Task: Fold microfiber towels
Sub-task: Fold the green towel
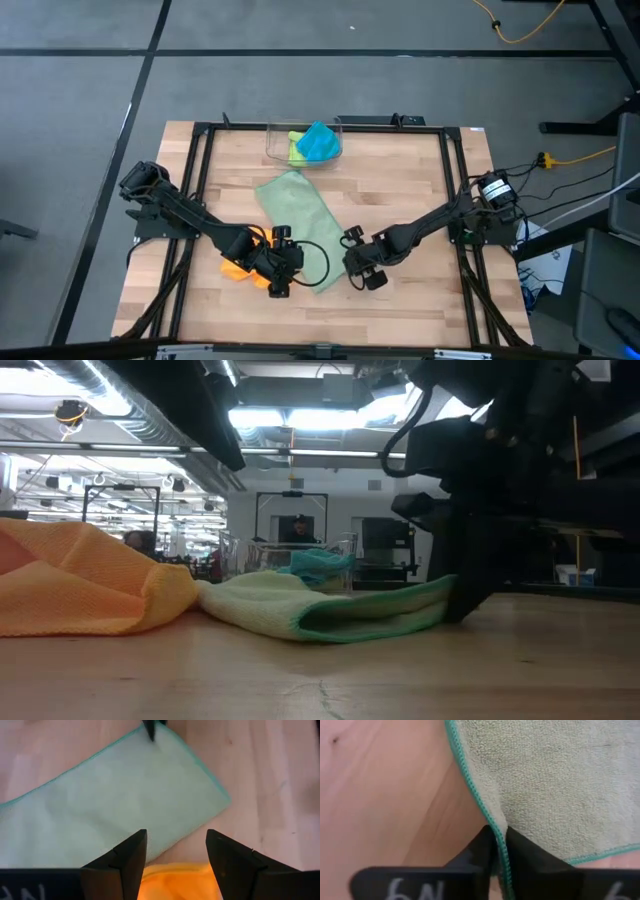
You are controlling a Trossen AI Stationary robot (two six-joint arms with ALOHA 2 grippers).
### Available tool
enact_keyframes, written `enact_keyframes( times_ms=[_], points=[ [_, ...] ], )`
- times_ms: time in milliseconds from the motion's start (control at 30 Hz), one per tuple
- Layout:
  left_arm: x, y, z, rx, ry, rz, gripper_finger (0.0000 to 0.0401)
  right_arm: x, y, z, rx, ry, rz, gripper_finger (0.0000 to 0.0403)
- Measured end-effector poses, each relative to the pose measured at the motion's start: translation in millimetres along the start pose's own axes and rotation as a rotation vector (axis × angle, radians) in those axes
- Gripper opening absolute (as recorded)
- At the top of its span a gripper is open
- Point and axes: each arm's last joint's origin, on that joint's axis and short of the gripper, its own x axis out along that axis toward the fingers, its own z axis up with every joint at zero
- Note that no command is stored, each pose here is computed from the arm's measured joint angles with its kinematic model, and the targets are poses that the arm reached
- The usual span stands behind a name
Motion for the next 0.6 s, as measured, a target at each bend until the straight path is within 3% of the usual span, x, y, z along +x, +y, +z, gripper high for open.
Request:
enact_keyframes(
  times_ms=[200, 433, 600],
  points=[
    [42.7, -18.2, -4.7, 0.109, -0.036, -0.129, 0.02, 0.1, 1.0, -0.1, 0.034, 0.0, -0.011, 0.001],
    [66.7, -27.8, -13.4, 0.24, -0.014, -0.071, 0.0209, 0.2, 1.2, 0.1, 0.047, -0.004, -0.008, 0.0012],
    [85.3, -40.4, -20.0, 0.271, -0.04, -0.08, 0.0214, 0.4, 1.2, 0.3, 0.051, -0.009, -0.007, 0.0011]
  ],
)
